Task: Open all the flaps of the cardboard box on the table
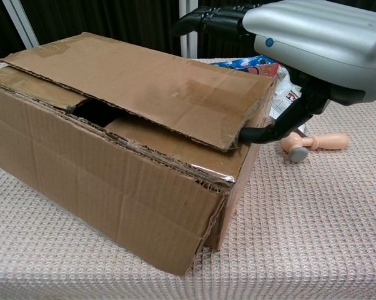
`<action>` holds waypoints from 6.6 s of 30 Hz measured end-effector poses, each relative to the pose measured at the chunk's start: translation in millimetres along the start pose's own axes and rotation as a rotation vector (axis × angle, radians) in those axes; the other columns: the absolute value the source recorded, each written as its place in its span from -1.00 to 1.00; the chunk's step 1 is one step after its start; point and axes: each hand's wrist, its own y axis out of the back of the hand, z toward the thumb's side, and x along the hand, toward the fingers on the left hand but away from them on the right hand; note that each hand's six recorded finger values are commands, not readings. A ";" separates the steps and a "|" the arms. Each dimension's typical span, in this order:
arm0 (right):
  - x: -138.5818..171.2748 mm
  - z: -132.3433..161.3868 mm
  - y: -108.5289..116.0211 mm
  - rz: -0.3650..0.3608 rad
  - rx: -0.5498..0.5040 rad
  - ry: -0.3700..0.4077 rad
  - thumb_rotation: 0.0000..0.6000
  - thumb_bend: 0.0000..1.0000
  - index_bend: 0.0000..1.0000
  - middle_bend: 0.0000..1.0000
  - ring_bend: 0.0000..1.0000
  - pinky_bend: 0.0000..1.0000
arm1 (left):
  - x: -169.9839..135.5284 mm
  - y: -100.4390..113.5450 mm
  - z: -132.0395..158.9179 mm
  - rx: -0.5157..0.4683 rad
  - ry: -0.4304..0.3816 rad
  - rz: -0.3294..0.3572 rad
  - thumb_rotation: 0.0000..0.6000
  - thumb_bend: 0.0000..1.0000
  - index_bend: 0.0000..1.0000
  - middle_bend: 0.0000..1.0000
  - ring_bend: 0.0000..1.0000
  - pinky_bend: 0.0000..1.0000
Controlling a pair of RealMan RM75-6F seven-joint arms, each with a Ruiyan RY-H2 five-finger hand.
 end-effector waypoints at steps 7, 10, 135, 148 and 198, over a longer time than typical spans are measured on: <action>-6.3 5.5 -3.8 -0.023 0.005 0.019 1.00 -0.54 -1.00 -1.00 -1.00 -1.00 | -1.5 0.8 -1.1 0.003 0.000 0.006 -0.40 -0.91 -0.92 -0.73 -0.80 -0.70; -6.2 4.3 -1.8 -0.054 0.001 0.023 1.00 -0.27 -1.00 -1.00 -1.00 -1.00 | -2.6 1.6 -2.1 0.003 0.001 0.010 -0.39 -0.91 -0.92 -0.73 -0.80 -0.70; -112.2 -2.8 7.6 0.223 -0.090 0.068 1.00 1.00 -0.41 -0.02 -0.82 -1.00 | -3.8 12.1 -6.1 -0.010 0.020 0.026 -0.39 -0.89 -0.92 -0.76 -0.80 -0.70; -78.3 -25.7 69.2 0.118 -0.125 0.048 1.00 1.00 -0.71 -0.02 -0.83 -1.00 | 3.2 11.6 7.5 0.006 0.000 0.008 -0.40 -0.89 -0.92 -0.76 -0.80 -0.70; 170.4 -179.3 174.4 -0.460 -0.071 -0.448 1.00 0.50 -1.00 -1.00 -1.00 -1.00 | 111.5 -39.0 252.7 0.039 -0.483 -0.051 0.43 -0.89 -0.93 -0.79 -0.83 -0.70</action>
